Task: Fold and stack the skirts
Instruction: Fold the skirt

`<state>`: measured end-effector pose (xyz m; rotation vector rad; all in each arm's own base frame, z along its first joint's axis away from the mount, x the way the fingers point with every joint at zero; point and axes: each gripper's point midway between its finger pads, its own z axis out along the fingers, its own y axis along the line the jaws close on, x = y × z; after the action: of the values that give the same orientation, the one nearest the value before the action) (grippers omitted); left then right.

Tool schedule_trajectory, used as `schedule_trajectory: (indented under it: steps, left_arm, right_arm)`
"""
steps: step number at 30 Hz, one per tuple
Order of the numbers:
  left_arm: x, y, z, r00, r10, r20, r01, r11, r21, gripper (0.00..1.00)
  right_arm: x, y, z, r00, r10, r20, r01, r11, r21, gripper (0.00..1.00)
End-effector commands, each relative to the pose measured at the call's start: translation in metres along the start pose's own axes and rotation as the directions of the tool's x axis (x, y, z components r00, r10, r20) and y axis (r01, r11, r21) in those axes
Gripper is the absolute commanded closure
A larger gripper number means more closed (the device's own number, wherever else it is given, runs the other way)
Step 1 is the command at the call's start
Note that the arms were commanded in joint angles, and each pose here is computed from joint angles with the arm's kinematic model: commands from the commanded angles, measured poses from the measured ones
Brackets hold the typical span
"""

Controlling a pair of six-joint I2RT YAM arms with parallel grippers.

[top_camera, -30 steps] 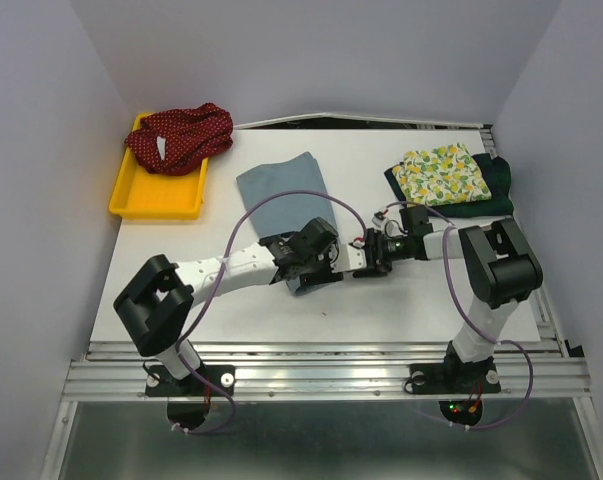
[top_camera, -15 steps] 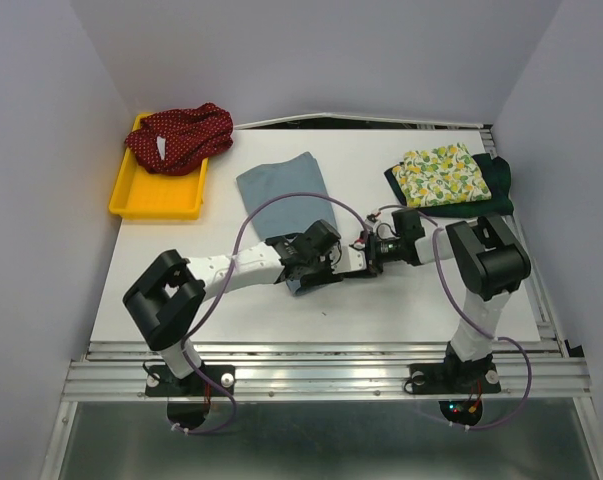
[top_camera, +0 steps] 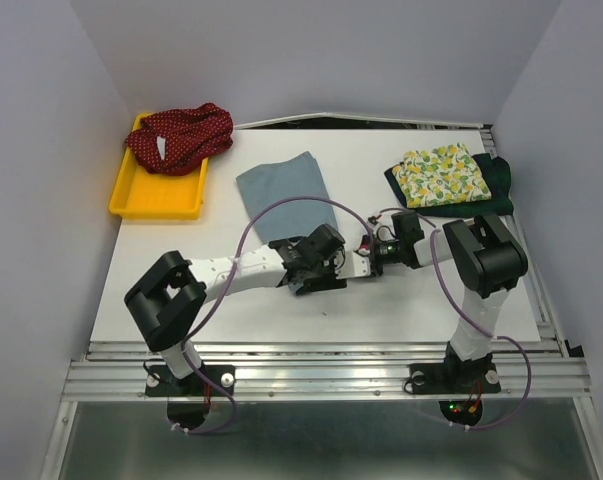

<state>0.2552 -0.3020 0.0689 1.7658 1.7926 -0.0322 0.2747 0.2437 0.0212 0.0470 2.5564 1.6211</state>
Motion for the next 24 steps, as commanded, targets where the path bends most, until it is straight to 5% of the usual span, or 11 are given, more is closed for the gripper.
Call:
schedule_trajectory:
  steps: [1, 15, 20, 24]
  left_arm:
    - [-0.027, 0.015, -0.018, 0.997, 0.016, 0.077, -0.012, 0.999, -0.046, 0.25]
    - [0.008, 0.03, 0.014, 0.991, 0.057, -0.124, -0.082, 0.973, -0.214, 0.32]
    - [0.011, 0.034, 0.015, 0.989, 0.054, -0.134, -0.085, 0.968, -0.235, 0.42]
    - [0.005, 0.023, 0.014, 0.993, 0.055, -0.101, -0.072, 0.983, -0.167, 0.37]
  right_arm:
    - [-0.009, -0.003, 0.003, 0.998, -0.049, 0.049, 0.047, 0.998, 0.029, 0.99]
    - [-0.005, 0.004, 0.001, 0.998, -0.056, 0.032, 0.056, 0.998, -0.001, 0.99]
    - [-0.003, 0.003, 0.002, 0.998, -0.054, 0.023, 0.054, 0.999, -0.005, 0.99]
    - [-0.004, 0.002, 0.002, 0.998, -0.053, 0.021, 0.053, 0.999, -0.006, 0.99]
